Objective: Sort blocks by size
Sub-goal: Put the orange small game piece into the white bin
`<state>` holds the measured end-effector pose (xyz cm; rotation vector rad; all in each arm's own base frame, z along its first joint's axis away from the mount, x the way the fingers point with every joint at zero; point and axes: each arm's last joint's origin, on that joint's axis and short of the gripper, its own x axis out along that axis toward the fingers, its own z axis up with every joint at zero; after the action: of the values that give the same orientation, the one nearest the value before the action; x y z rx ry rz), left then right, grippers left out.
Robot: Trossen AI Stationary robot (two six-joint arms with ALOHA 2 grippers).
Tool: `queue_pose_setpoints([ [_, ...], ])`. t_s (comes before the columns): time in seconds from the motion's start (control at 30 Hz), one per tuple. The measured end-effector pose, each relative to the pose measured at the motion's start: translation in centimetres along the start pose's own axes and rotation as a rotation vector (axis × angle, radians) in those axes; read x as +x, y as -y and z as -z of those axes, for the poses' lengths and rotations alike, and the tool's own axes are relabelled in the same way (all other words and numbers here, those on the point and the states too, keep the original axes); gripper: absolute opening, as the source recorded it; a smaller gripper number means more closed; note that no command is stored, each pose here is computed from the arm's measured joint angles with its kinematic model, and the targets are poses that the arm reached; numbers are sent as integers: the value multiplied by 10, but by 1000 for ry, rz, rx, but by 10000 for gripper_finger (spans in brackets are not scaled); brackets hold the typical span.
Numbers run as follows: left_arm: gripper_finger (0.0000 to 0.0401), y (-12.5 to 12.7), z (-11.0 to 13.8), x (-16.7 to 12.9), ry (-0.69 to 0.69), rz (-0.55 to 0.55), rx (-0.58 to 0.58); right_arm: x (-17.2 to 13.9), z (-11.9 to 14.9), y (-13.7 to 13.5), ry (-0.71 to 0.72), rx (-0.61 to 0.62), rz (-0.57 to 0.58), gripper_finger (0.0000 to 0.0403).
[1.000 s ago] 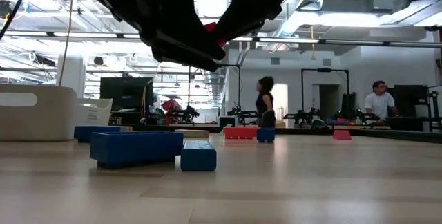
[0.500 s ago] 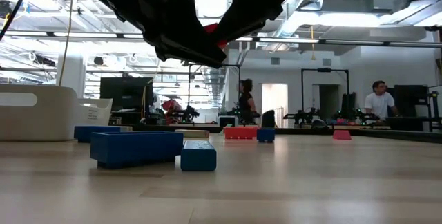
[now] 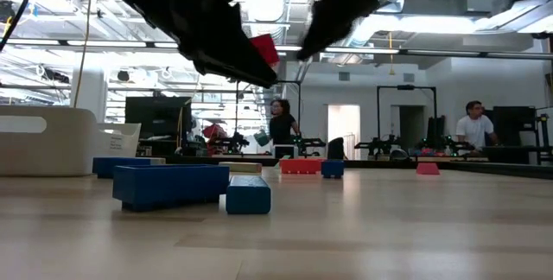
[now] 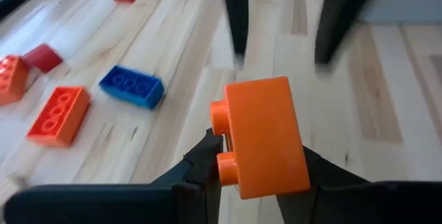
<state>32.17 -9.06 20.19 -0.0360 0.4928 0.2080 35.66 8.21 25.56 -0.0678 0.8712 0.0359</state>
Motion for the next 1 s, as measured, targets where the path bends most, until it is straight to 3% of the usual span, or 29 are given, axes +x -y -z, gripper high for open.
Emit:
queue_pose_setpoints([
  [0.27,92,-24,-5,-47,-166,-86,30,-14,29,-2,-166,88,74,204],
  [0.47,94,-51,-1,-105,-317,-222,-55,-5,61,-15,-274,146,111,200],
  [0.63,95,-71,12,-138,-452,-359,-123,-4,70,-25,-290,174,125,200],
  [0.73,95,-80,24,-148,-504,-422,-162,-9,69,-32,-259,170,150,200],
  [0.87,99,-85,52,-147,-596,-428,-225,-16,71,-40,-243,197,160,200],
  [1.0,125,-88,82,-143,-714,-431,-272,-18,75,-52,-280,169,95,200],
])
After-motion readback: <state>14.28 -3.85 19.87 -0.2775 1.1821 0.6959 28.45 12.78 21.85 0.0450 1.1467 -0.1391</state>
